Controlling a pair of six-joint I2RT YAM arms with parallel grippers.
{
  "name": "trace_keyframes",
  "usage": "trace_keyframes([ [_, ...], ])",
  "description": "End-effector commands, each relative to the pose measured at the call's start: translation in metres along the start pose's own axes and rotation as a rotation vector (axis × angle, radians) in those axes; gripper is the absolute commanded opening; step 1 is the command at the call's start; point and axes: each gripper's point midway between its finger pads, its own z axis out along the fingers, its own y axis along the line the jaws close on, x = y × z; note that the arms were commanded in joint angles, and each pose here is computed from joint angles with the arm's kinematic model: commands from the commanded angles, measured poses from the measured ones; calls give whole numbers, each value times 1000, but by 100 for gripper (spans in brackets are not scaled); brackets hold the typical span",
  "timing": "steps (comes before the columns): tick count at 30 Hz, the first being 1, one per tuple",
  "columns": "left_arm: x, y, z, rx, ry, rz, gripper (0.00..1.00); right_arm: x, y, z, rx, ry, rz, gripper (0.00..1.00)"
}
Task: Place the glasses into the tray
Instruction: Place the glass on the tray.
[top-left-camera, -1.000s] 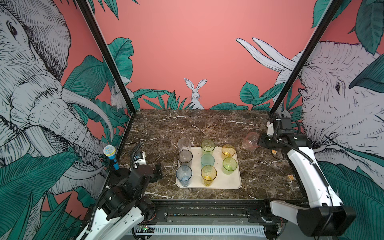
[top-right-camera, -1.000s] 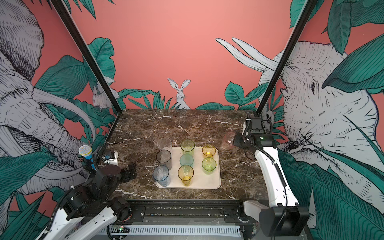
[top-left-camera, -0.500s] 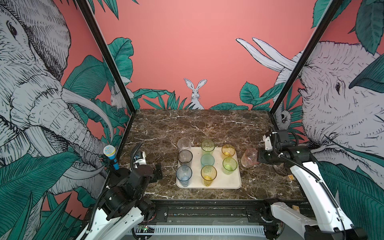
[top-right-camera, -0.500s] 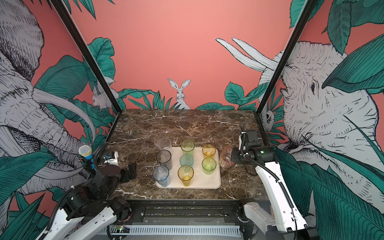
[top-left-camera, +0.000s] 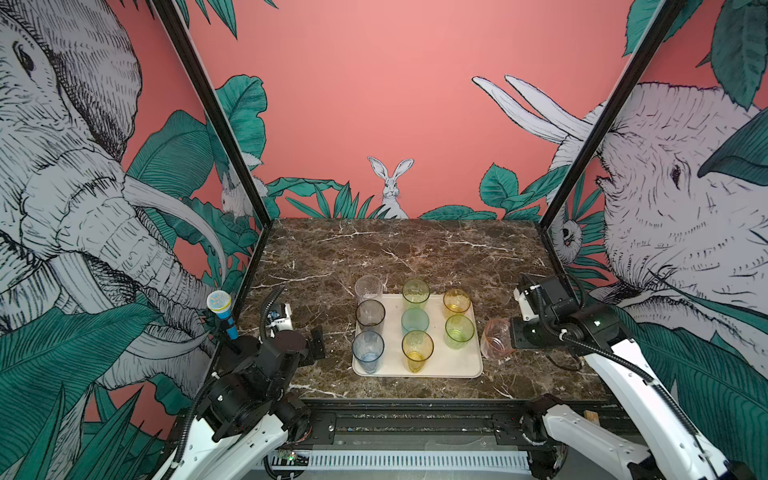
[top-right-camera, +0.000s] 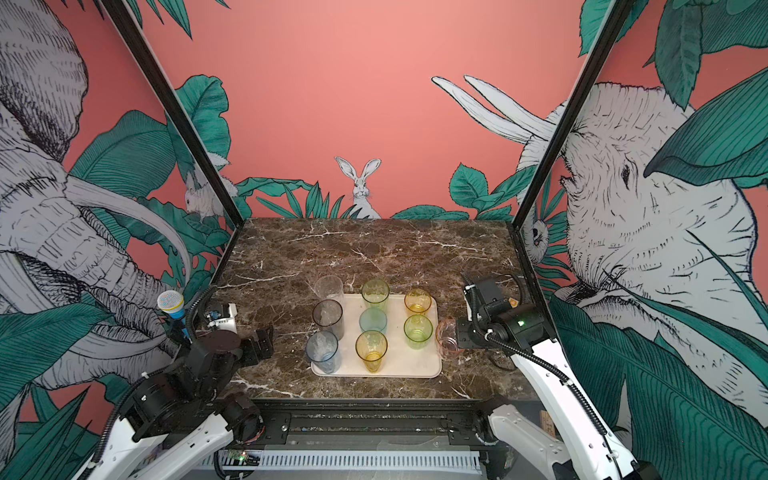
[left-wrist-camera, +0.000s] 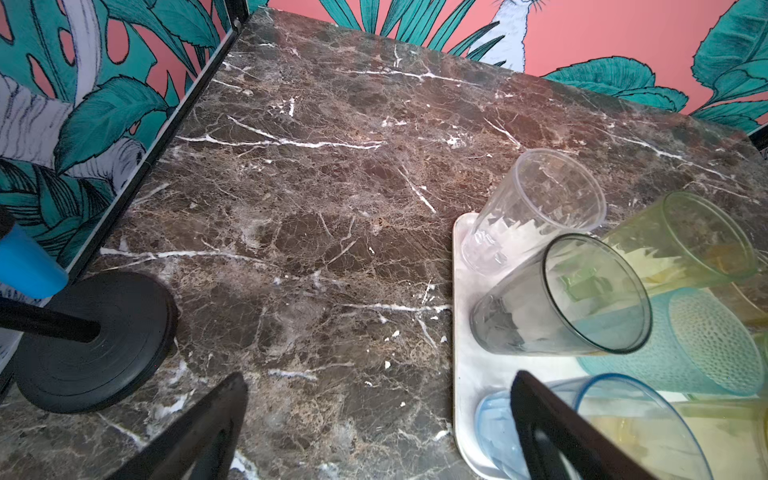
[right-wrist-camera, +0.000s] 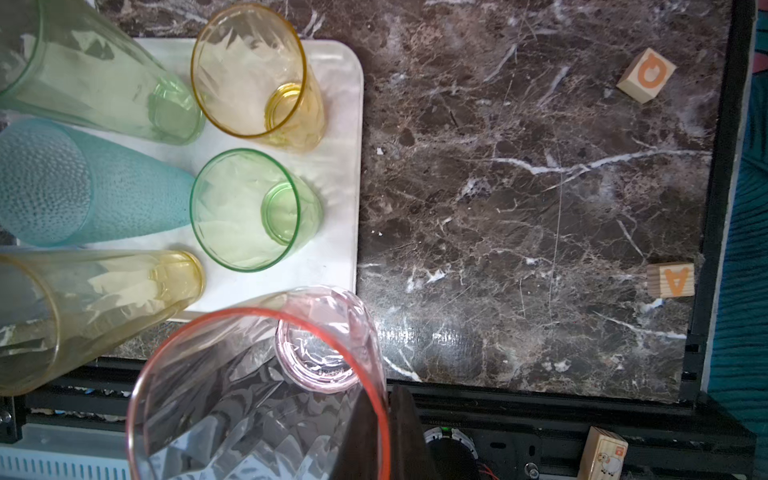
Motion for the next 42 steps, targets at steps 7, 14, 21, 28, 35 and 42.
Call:
trace_keyframes([
  [7, 0, 1, 2, -1, -9, -17, 99, 28, 19, 25, -11, 36, -79, 0],
  [14, 1, 0, 2, 1, -7, -18, 99, 36, 36, 39, -32, -4, -122, 0],
  [21, 2, 0, 2, 1, -4, -20, 99, 40, 48, 58, -54, -23, -113, 0],
  [28, 3, 1, 2, -1, -4, -20, 99, 42, 58, 74, -55, -21, -126, 0],
  [35, 2, 1, 2, 3, -7, -25, 99, 41, 61, 81, -63, -36, -118, 0],
  [42, 2, 1, 1, 4, -8, -27, 99, 39, 63, 87, -61, -47, -106, 0],
])
